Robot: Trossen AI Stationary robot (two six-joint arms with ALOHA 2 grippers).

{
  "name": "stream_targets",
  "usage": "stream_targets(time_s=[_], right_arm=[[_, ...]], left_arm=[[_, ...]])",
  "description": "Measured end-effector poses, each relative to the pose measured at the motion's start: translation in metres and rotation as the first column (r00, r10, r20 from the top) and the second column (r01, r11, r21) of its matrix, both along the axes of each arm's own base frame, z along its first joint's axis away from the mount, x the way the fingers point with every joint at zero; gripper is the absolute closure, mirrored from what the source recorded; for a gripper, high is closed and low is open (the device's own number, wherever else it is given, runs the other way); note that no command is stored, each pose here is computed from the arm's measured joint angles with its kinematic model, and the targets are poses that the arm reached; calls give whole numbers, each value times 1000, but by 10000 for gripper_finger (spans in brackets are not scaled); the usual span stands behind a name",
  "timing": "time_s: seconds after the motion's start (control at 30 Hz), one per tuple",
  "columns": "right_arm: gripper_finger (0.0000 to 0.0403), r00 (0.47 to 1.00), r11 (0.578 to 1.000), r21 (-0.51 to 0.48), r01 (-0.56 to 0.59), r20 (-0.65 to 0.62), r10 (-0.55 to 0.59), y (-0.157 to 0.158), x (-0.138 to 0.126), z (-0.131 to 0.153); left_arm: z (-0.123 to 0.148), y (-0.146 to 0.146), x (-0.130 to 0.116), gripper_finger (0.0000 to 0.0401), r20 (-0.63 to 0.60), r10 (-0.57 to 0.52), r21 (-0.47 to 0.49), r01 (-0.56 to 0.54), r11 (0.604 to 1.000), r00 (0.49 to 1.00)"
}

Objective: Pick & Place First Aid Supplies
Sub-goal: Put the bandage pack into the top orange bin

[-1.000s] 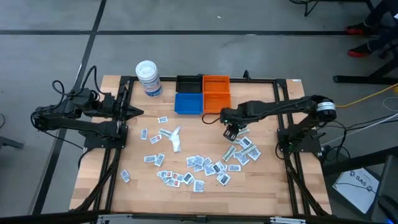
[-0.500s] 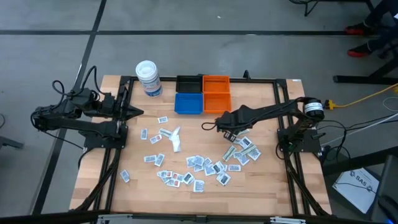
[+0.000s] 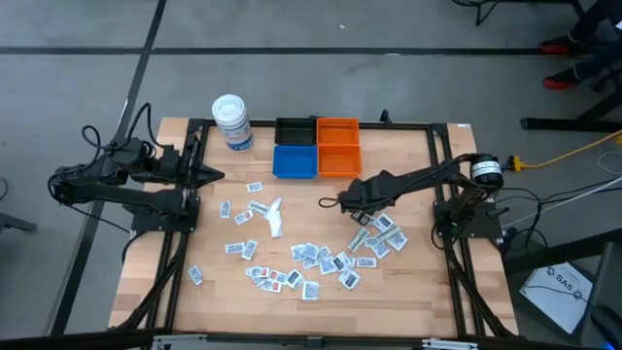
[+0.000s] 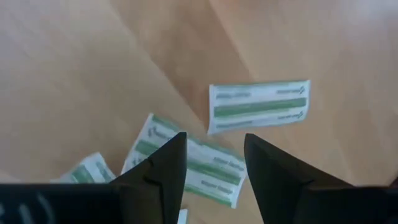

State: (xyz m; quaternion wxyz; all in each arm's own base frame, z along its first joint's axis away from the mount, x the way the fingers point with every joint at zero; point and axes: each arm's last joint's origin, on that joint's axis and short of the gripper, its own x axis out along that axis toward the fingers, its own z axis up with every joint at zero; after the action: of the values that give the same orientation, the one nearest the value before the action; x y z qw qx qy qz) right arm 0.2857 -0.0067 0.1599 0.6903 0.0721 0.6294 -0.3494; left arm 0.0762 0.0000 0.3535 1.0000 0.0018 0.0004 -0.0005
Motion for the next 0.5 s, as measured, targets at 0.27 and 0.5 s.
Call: stream_targets(time_s=[0.27,0.5], right_arm=[[242,999,999,-37,-24,28,25,-1,-3,-12],[242,999,995,-99,-20,26,22,-4,-3,-12]], left_arm=[[0,0,0,397,0,0,0,0,1000,1000],[0,0,0,397,0,0,1,0,1000,1000]])
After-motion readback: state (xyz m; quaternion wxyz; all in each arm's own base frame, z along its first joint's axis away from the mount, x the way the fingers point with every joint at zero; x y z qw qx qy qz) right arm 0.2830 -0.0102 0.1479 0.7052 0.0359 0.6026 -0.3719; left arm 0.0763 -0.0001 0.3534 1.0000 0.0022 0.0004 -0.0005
